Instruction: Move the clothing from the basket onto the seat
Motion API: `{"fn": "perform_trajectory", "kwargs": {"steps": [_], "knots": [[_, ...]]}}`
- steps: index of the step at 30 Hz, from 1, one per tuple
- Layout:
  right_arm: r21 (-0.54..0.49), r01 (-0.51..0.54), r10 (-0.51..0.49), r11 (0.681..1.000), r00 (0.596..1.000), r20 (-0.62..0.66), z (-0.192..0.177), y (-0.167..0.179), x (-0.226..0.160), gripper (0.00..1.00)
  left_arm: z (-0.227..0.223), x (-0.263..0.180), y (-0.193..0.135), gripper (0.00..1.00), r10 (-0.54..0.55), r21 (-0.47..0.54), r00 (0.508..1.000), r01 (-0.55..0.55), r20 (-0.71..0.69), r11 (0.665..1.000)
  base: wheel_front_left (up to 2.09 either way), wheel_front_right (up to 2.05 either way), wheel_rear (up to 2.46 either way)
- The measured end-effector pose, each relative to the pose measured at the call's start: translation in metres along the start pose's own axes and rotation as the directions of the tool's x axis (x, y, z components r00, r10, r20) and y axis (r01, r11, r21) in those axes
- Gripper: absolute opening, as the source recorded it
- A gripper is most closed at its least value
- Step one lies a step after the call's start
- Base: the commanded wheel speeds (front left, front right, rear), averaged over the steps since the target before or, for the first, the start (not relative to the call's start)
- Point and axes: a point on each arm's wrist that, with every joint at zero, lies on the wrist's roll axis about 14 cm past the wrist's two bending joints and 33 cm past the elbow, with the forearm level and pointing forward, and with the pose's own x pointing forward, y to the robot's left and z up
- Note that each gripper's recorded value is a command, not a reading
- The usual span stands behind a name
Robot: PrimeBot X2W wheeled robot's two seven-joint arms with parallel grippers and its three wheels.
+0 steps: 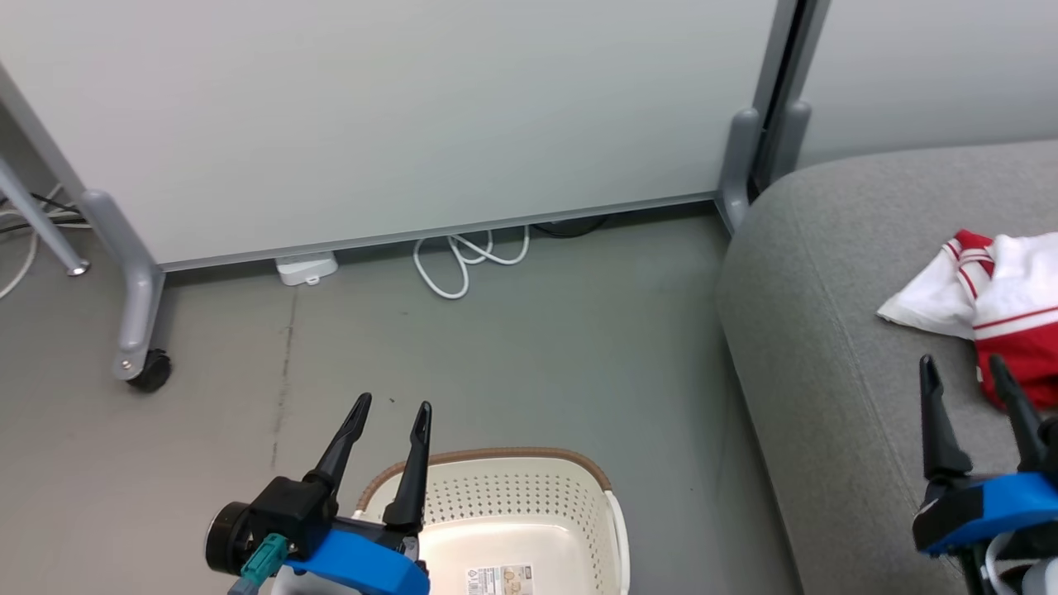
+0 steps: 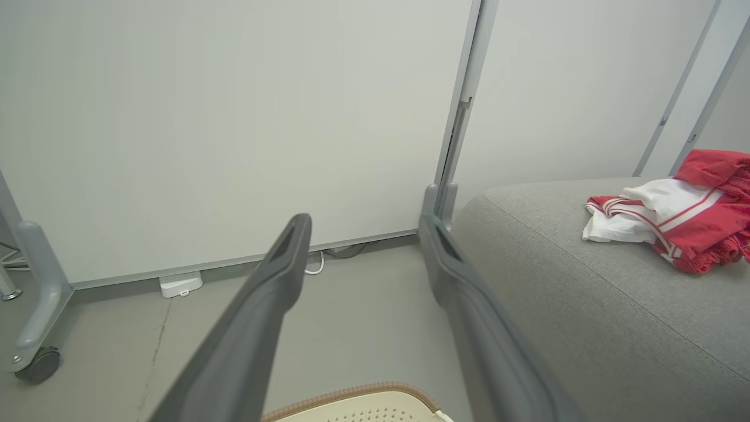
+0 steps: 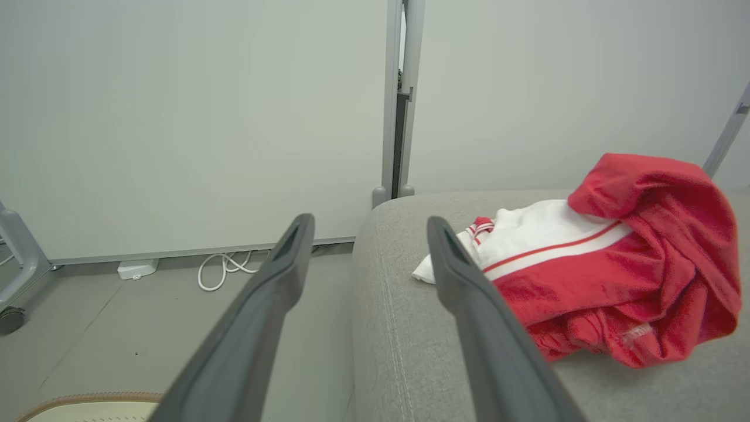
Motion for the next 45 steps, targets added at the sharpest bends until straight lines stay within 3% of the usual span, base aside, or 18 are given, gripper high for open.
{"fn": "perform_trajectory", "kwargs": {"steps": [14,27,45], "knots": [[0.058,-0.122,0.123,0.991,0.992,-0.013,-0.009,0.063,-0.023,1.0,-0.004,-0.037,0.037,1.0,0.16,-0.014,0.987,-0.16,-0.005,0.987,0.0,0.0,0.0],[0.084,-0.188,0.19,0.979,0.982,-0.017,-0.01,0.087,-0.031,1.0,-0.008,-0.059,0.064,1.0,0.276,-0.037,0.961,-0.277,-0.01,0.96,0.0,0.0,0.0],[0.119,-0.22,0.223,0.968,0.975,-0.015,-0.013,0.1,-0.034,1.0,-0.01,-0.067,0.07,1.0,0.3,-0.025,0.954,-0.3,-0.016,0.954,0.0,0.0,0.0]]}}
